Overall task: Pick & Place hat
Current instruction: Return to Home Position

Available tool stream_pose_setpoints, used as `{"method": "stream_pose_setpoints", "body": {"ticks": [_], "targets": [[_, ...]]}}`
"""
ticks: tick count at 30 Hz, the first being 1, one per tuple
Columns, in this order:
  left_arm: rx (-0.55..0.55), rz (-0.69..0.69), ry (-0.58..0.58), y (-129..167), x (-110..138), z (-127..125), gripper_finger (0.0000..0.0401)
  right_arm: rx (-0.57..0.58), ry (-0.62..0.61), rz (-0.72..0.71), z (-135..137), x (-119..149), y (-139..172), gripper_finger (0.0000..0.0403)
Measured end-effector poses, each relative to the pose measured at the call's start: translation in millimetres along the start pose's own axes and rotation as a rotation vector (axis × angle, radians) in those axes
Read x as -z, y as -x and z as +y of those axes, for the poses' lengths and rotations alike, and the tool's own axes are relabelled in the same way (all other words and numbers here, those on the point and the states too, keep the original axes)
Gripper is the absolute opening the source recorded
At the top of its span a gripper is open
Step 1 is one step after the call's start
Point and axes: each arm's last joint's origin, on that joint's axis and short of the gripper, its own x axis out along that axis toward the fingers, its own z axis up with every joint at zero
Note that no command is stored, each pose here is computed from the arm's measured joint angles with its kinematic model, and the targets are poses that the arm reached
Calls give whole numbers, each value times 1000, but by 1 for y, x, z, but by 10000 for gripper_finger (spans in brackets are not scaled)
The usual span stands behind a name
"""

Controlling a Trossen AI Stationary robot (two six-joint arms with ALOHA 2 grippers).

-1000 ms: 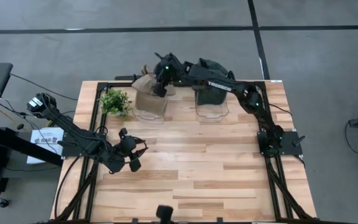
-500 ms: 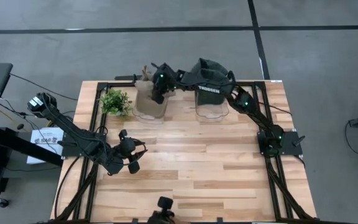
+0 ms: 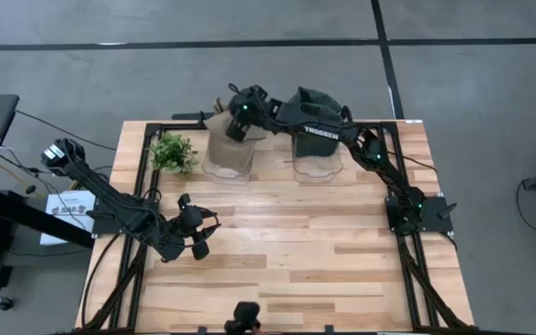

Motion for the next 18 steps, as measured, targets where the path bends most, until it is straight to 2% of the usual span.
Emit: {"method": "stream_pose_setpoints", "body": {"ticks": [4,7,9,13,18], "targets": [[0,0,-2,0,0,0,158,-56,64,-30,13,-11,18,0],[0,0,-2,0,0,0,158,-98,129,24,19,-12,32,0],[0,0,-3,0,0,0,158,-167,156,75,18,-10,43,0],[9,-1,-25,2,1,-1,158,-272,147,125,14,-15,74,0],[16,-41,-77,11,4,-7,158,-427,119,69,15,-30,117,0]]}}
